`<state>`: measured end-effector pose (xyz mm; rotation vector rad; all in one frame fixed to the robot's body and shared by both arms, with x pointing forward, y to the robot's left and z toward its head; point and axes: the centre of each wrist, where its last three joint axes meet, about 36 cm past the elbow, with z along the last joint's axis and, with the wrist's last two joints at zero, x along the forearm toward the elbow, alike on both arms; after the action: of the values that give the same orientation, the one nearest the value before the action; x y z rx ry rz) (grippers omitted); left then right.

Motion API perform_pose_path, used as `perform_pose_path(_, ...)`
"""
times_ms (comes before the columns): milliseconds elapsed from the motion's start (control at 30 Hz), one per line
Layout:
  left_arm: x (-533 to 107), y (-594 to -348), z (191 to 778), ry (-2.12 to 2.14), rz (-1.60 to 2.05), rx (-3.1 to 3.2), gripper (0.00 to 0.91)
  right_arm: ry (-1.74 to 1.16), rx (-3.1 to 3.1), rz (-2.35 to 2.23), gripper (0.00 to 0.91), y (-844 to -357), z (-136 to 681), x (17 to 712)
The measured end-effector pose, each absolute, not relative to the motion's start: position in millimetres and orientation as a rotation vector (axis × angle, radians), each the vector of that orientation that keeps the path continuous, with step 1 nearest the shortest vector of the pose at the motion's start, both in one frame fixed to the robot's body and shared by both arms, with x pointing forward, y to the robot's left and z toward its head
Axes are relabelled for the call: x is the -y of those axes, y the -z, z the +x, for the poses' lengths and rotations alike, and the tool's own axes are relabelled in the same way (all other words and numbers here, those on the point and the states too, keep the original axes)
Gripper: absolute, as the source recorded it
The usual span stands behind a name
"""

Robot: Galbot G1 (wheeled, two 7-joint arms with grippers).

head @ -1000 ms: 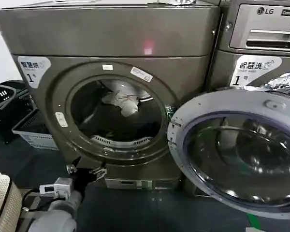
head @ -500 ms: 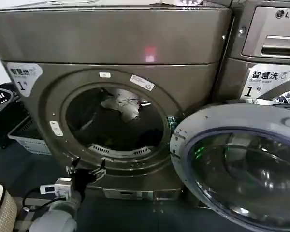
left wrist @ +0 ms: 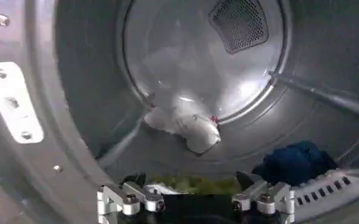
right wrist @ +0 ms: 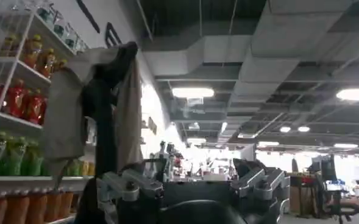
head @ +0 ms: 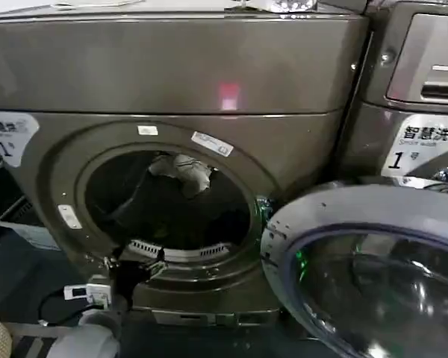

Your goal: Grasp the clothes from the dryer.

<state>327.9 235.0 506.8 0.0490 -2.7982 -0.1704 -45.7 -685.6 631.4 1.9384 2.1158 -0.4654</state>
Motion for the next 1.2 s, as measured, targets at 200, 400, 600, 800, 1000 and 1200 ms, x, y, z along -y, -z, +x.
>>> perform_pose_path(200, -239.4, -503.9, 337.3, 0.229, 0.034, 2.792, 0.907, 0.477, -2.108, 1.935, 0.907, -633.5, -47.7, 685.6)
perform_pose_path(400, -245.1, -505.8, 370.6, 0.277, 0.031, 2.816, 0.907, 0.477, -2.107, 1.932, 0.907, -632.6, -46.8, 685.9)
perform_pose_path(600, -251.8, -507.5, 414.7, 0.353, 0.008, 2.817, 0.907, 0.481, -2.116, 1.921, 0.907, -633.4, -43.3, 686.5)
perform_pose_path(800, -267.1, -510.5, 447.2, 0.649, -0.107, 2.678, 0.907, 0.486, -2.123, 1.912, 0.907, -635.5, -40.2, 688.5)
perform_pose_path(1000, -275.6, -519.2, 460.5, 0.918, -0.252, 2.467, 0.907, 0.491, -2.128, 1.904, 0.907, -637.2, -37.1, 689.9)
perform_pose_path(1200, -271.6, -523.9, 467.9, 1.314, -0.557, 2.256, 0.907, 0.489, -2.135, 1.902, 0.907, -634.8, -35.2, 690.7)
